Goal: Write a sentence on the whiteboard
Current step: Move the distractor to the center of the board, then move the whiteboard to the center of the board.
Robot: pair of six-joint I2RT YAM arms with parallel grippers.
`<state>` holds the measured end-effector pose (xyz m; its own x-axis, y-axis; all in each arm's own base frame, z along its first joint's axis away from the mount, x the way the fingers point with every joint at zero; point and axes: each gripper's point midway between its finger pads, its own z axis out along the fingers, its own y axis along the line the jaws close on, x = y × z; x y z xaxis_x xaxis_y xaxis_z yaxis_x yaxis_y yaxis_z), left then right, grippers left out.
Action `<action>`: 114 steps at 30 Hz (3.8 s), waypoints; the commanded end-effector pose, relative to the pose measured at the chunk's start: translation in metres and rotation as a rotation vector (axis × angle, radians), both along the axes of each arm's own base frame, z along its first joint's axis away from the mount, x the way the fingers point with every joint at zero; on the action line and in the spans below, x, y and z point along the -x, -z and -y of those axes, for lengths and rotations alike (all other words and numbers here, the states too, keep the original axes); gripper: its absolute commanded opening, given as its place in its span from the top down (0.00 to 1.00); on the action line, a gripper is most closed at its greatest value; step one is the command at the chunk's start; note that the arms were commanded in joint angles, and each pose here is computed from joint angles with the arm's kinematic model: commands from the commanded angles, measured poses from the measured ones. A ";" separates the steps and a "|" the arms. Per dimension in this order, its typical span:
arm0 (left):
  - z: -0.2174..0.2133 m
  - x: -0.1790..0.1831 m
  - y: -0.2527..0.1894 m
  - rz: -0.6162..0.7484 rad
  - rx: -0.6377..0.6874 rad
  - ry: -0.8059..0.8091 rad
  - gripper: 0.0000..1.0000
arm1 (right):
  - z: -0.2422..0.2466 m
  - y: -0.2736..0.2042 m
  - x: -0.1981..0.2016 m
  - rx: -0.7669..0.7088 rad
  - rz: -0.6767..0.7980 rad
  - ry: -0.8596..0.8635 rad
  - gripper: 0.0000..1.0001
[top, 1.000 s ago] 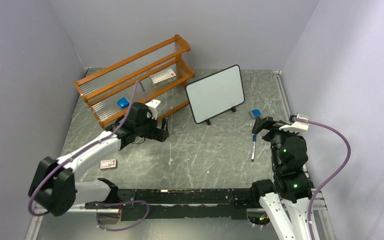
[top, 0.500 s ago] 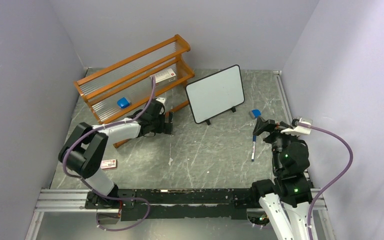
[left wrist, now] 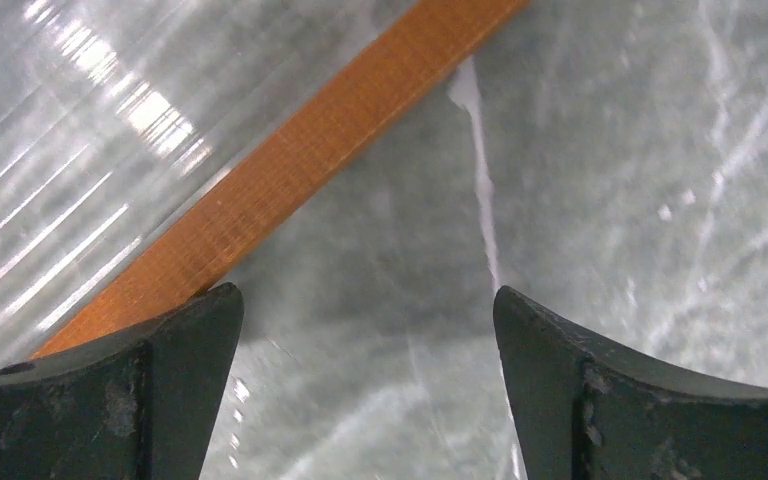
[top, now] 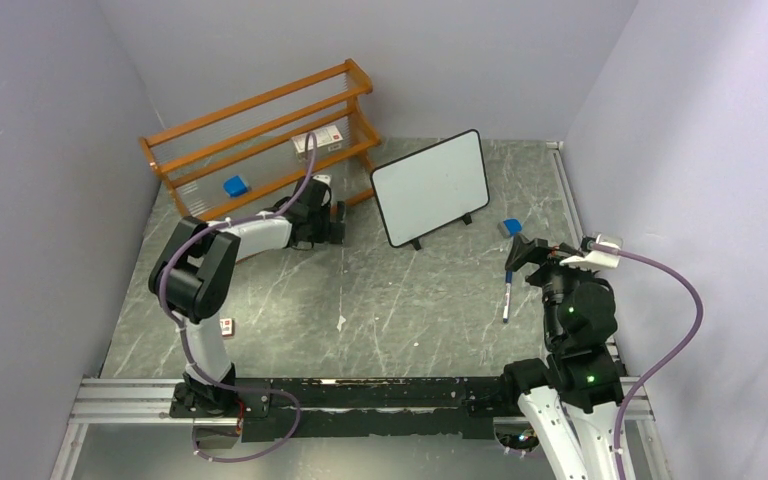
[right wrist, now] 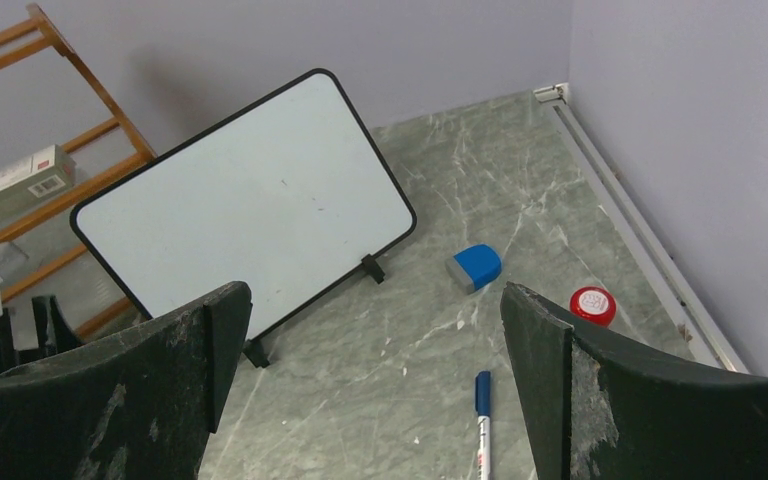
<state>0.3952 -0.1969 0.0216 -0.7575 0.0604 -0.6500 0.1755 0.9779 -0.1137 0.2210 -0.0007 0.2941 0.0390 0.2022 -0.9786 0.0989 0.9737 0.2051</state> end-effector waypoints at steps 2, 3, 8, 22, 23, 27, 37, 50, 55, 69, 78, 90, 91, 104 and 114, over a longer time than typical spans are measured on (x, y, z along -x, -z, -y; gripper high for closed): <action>-0.018 -0.054 -0.014 0.104 -0.071 -0.020 0.00 | -0.005 0.002 -0.005 0.018 0.001 -0.023 0.00; -0.017 -0.059 -0.015 0.111 -0.079 -0.013 0.00 | -0.005 0.002 -0.005 0.018 -0.001 -0.026 0.00; -0.026 -0.081 -0.006 0.103 -0.105 -0.018 0.00 | -0.013 0.006 -0.009 0.017 -0.015 -0.064 0.00; -0.020 -0.054 -0.080 0.188 0.055 0.039 0.00 | -0.058 0.039 -0.030 -0.009 -0.164 -0.284 0.00; -0.020 -0.048 -0.087 0.192 0.070 0.041 0.00 | -0.061 0.038 -0.031 -0.020 -0.162 -0.296 0.00; -0.019 -0.027 -0.114 0.205 0.127 0.053 0.00 | -0.070 0.043 -0.038 -0.035 -0.176 -0.334 0.00; -0.040 0.026 -0.180 0.303 0.126 0.094 0.00 | -0.101 0.084 -0.070 -0.010 -0.320 -0.478 0.00; -0.083 0.069 -0.175 0.406 -0.015 -0.020 0.00 | -0.150 0.155 -0.122 0.016 -0.525 -0.598 0.12; -0.090 0.068 -0.183 0.427 -0.043 -0.052 0.00 | -0.174 0.185 -0.132 0.035 -0.585 -0.612 0.24; -0.089 0.072 -0.190 0.461 -0.036 -0.048 0.00 | -0.198 0.235 -0.158 0.090 -0.641 -0.570 0.51; -0.086 0.074 -0.194 0.475 -0.027 -0.033 0.00 | -0.199 0.251 -0.167 0.115 -0.644 -0.550 0.56; -0.082 0.075 -0.195 0.478 -0.014 -0.015 0.00 | -0.206 0.258 -0.158 0.134 -0.625 -0.570 0.82; -0.082 0.075 -0.194 0.477 -0.014 -0.015 0.00 | -0.205 0.258 -0.156 0.144 -0.625 -0.555 0.83; -0.081 0.077 -0.195 0.479 -0.003 -0.013 0.00 | -0.216 0.257 -0.085 0.127 -0.640 -0.519 0.93; -0.082 0.078 -0.198 0.487 0.003 -0.018 0.00 | -0.227 0.251 -0.030 0.073 -0.630 -0.470 0.98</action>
<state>0.3179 -0.1123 0.2108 -0.4012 0.0637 -0.9138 0.1806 0.9835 -0.0107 0.2645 0.2247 0.0401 -0.5978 -0.0915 -0.7964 -0.3328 0.9321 0.1427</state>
